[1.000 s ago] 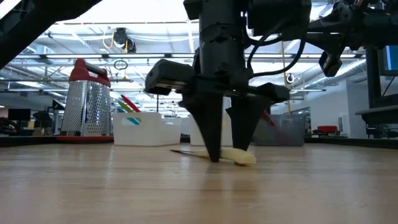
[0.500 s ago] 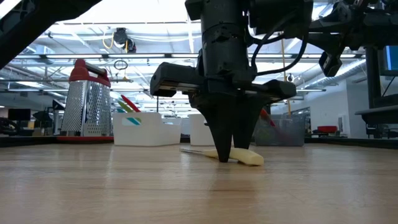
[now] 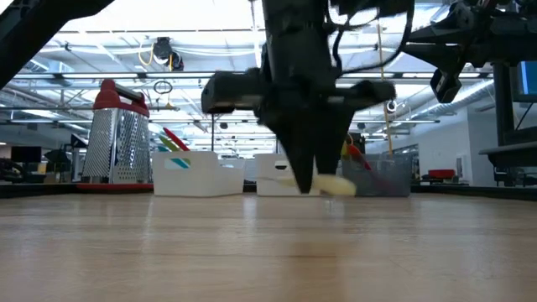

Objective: Pick & Place Kitchen Items
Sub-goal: Put the yellow knife into the right white bin

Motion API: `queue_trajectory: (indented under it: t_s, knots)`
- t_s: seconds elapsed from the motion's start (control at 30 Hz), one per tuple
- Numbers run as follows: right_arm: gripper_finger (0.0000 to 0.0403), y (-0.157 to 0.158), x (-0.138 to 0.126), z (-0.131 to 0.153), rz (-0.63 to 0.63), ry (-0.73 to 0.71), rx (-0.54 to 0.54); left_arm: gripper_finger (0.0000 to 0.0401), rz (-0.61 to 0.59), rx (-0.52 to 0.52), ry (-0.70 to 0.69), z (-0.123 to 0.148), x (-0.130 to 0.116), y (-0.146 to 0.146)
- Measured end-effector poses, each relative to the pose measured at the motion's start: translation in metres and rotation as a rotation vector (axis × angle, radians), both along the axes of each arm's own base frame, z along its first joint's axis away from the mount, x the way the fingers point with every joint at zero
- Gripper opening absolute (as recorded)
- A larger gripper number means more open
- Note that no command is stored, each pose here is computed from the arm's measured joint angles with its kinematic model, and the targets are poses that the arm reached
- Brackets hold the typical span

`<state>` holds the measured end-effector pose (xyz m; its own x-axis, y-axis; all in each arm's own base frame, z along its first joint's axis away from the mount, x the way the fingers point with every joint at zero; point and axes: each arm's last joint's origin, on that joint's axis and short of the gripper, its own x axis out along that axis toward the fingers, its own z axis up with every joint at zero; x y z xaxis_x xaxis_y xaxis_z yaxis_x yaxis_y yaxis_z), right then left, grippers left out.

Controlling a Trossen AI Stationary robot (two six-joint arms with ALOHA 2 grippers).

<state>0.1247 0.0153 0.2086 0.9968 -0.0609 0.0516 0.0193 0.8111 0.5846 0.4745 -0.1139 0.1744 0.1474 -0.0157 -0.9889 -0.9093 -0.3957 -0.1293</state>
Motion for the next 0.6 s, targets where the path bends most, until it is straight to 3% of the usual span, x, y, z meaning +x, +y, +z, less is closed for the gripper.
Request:
queue_trajectory:
  t_s: [0.17,0.37,0.47,0.6]
  knots:
    - [0.0055,0.0,0.0,0.0,-0.002,0.001,-0.004,0.0051,-0.026,-0.026,-0.092,0.018,0.001,-0.008]
    - [0.0055,0.0,0.0,0.0,-0.003,0.001,-0.004,0.0051,-0.063,0.0,-0.255,0.059,-0.003,-0.015]
    - [0.0055,0.0,0.0,0.0,-0.003,0.001,-0.004,0.0051,-0.072,0.024,-0.327,0.082,-0.007,-0.009]
    - [0.0055,0.0,0.0,0.0,-0.002,-0.003,-0.003,0.0051,-0.066,0.076,-0.386,0.107,-0.009,0.02]
